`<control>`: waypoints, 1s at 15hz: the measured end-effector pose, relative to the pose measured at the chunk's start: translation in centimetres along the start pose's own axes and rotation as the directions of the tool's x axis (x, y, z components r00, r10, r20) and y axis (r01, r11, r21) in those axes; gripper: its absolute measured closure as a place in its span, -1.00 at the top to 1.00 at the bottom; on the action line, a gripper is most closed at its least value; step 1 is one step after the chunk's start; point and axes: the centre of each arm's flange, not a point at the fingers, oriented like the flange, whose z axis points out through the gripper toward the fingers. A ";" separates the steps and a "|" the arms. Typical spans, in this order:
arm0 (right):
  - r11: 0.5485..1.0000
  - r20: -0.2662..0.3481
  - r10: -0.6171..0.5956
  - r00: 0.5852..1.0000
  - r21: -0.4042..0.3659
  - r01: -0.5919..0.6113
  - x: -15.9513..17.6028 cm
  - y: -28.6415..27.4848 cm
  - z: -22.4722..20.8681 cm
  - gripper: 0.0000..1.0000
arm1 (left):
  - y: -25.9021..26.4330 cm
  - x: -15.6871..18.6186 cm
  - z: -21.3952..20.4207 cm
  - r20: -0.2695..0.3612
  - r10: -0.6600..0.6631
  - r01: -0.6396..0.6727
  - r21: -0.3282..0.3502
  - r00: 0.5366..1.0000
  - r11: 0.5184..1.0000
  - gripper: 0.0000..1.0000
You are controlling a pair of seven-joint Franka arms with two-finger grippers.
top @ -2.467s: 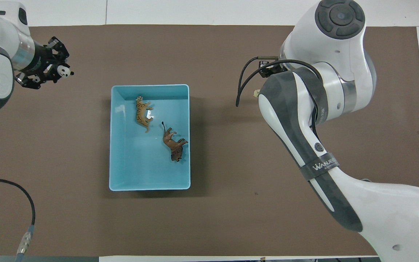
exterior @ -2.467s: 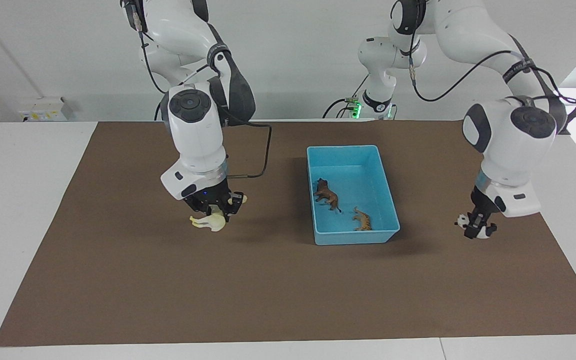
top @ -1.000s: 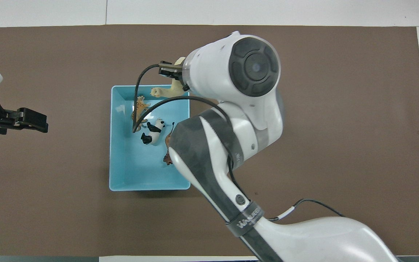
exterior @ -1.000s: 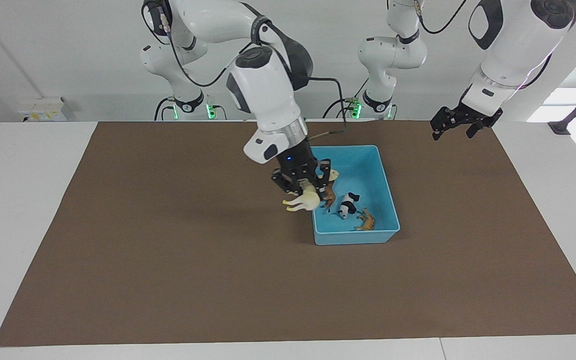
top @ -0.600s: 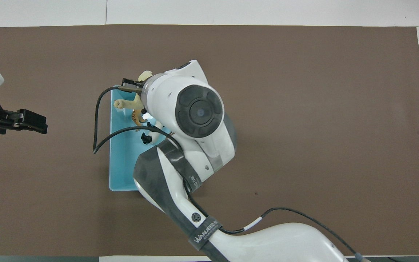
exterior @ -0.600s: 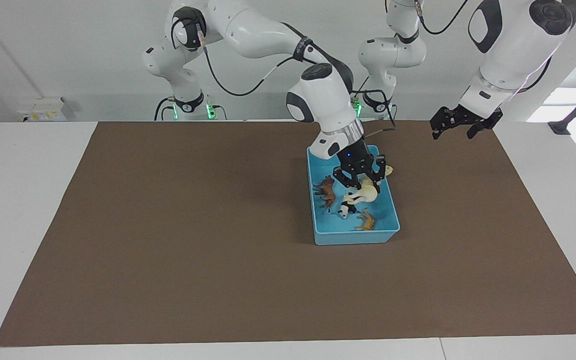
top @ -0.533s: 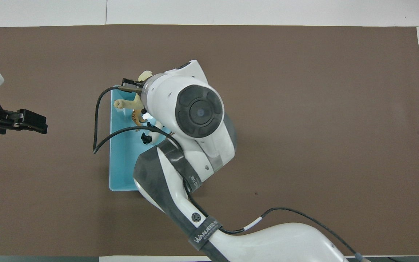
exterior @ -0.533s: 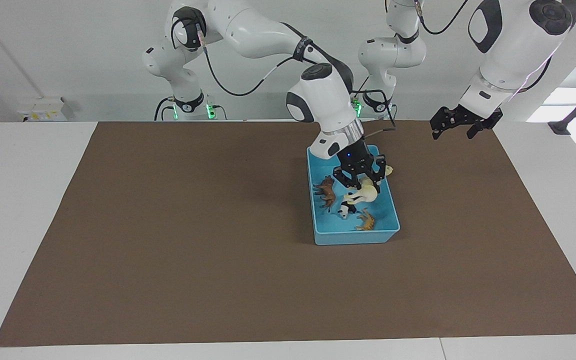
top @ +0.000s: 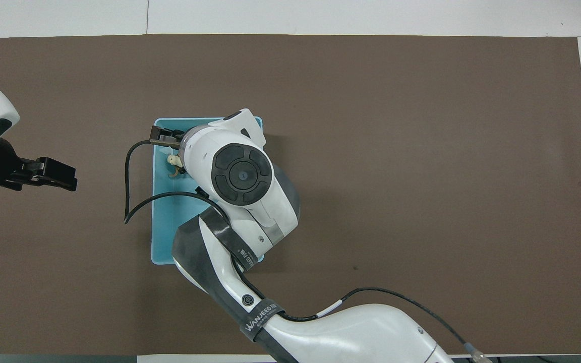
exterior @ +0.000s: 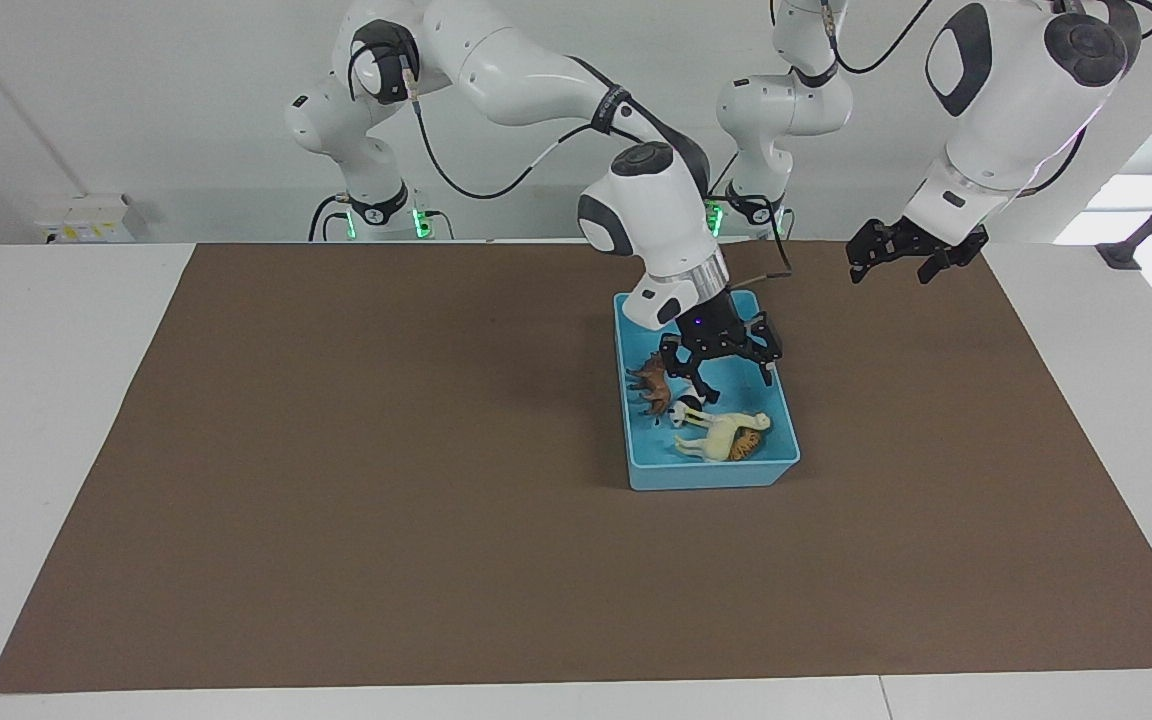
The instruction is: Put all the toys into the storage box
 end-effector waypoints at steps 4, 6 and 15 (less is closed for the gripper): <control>0.993 -0.037 0.017 0.999 -0.116 -0.022 8.1 3.5 -10.8 1.00 | 0.0 0.2 0.0 -0.010 -0.001 0.001 -0.008 1.000 1.000 1.00; 0.975 -0.056 -0.075 0.996 -0.211 0.062 11.9 7.0 -16.5 1.00 | 0.0 0.6 0.3 -0.013 -0.002 0.002 -0.013 1.000 1.000 1.00; 0.893 0.060 -0.211 0.976 -0.395 0.217 26.9 31.6 -24.4 1.00 | -0.1 1.0 1.1 0.005 -0.003 0.003 -0.016 1.000 1.000 1.00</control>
